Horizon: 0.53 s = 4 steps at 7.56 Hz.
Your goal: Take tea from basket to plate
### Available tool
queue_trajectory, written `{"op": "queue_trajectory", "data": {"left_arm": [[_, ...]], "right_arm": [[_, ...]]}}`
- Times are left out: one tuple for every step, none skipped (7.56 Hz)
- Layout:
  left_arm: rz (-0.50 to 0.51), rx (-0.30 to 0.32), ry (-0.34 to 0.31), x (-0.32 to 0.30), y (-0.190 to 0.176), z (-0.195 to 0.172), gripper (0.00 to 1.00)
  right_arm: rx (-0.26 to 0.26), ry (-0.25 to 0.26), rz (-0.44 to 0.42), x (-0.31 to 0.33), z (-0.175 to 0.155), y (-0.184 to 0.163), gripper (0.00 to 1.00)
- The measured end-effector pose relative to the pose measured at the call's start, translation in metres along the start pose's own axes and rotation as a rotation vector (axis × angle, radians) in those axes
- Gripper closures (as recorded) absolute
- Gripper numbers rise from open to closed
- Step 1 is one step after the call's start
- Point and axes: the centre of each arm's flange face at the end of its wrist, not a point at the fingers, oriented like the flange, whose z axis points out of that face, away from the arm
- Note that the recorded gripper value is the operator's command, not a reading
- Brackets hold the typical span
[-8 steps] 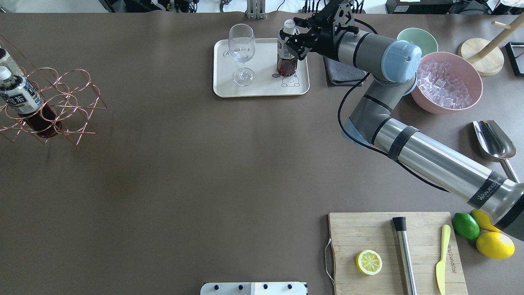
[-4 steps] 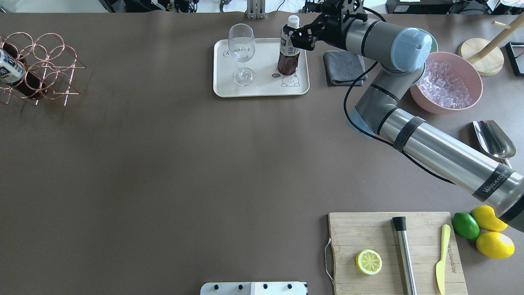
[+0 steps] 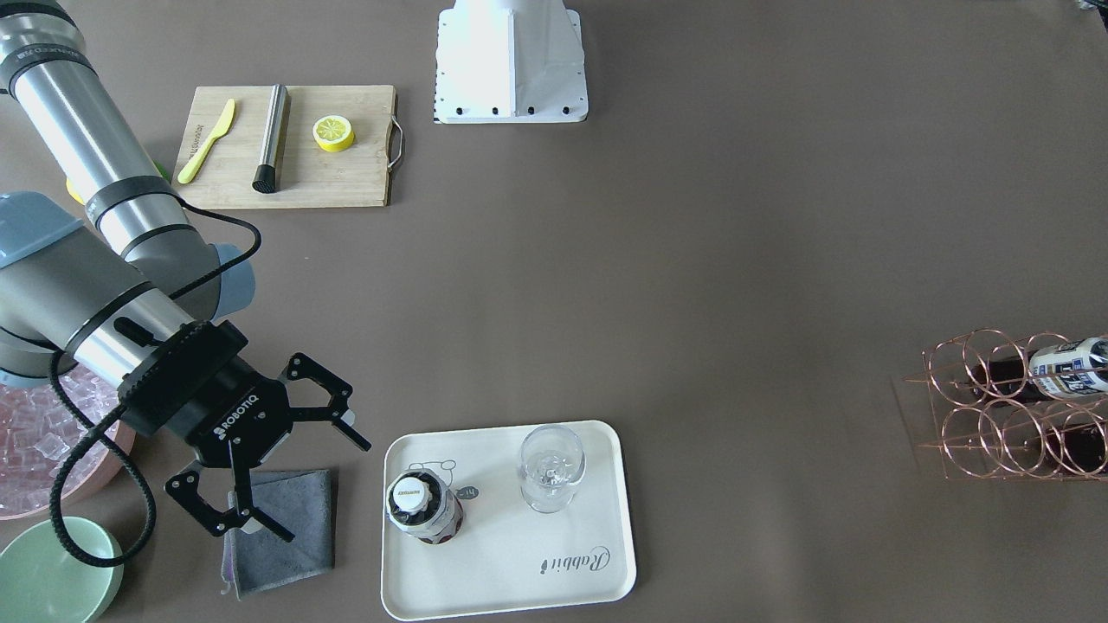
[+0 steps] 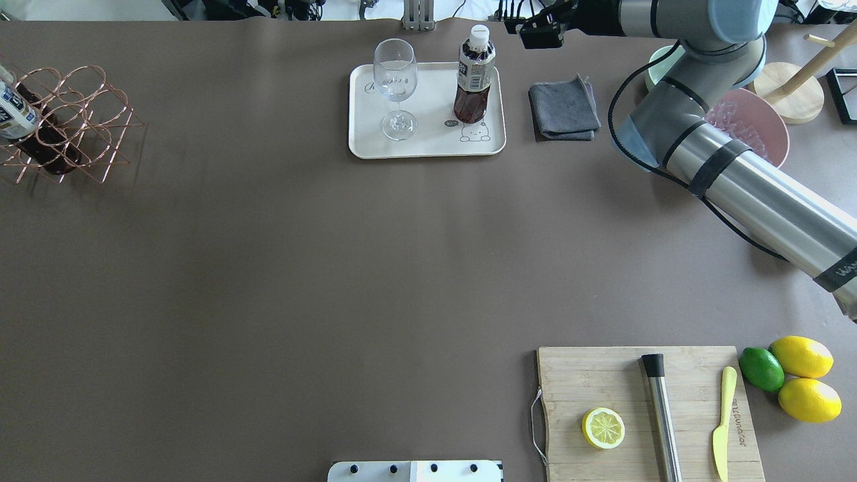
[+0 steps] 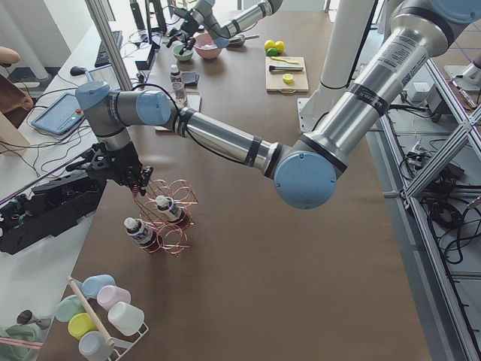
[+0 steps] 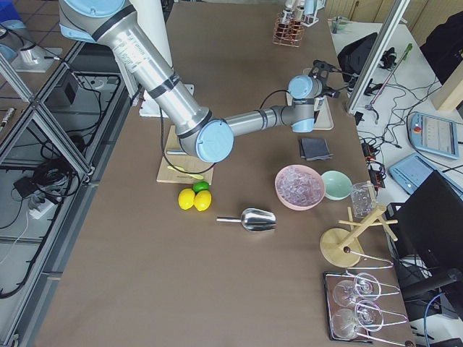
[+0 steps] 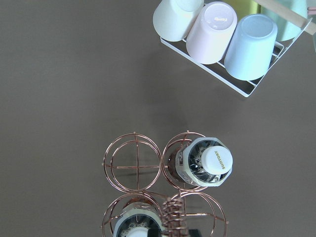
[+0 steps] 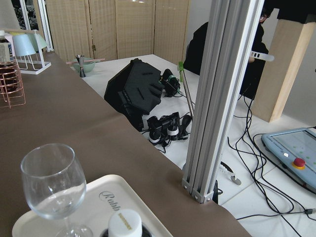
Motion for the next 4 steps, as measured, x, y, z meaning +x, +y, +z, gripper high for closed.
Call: {"op": "queue_trajectory", "data": {"left_arm": [[-0.002, 0.018, -0.003, 0.008, 0.0, 0.0, 1.0], [-0.015, 0.037, -0.008, 0.016, -0.001, 0.001, 0.46], [-0.059, 0.06, 0.003, 0.024, -0.004, 0.006, 0.02], [-0.113, 0.079, 0.024, 0.031, -0.007, 0.013, 0.01]], "right_arm": [[-0.094, -0.042, 0.031, 0.019, -0.021, 0.003, 0.0], [-0.201, -0.074, 0.087, 0.04, -0.046, 0.013, 0.0], [-0.312, -0.093, 0.172, 0.063, -0.076, 0.025, 0.0], [-0.431, -0.106, 0.305, 0.087, -0.113, 0.037, 0.0]]}}
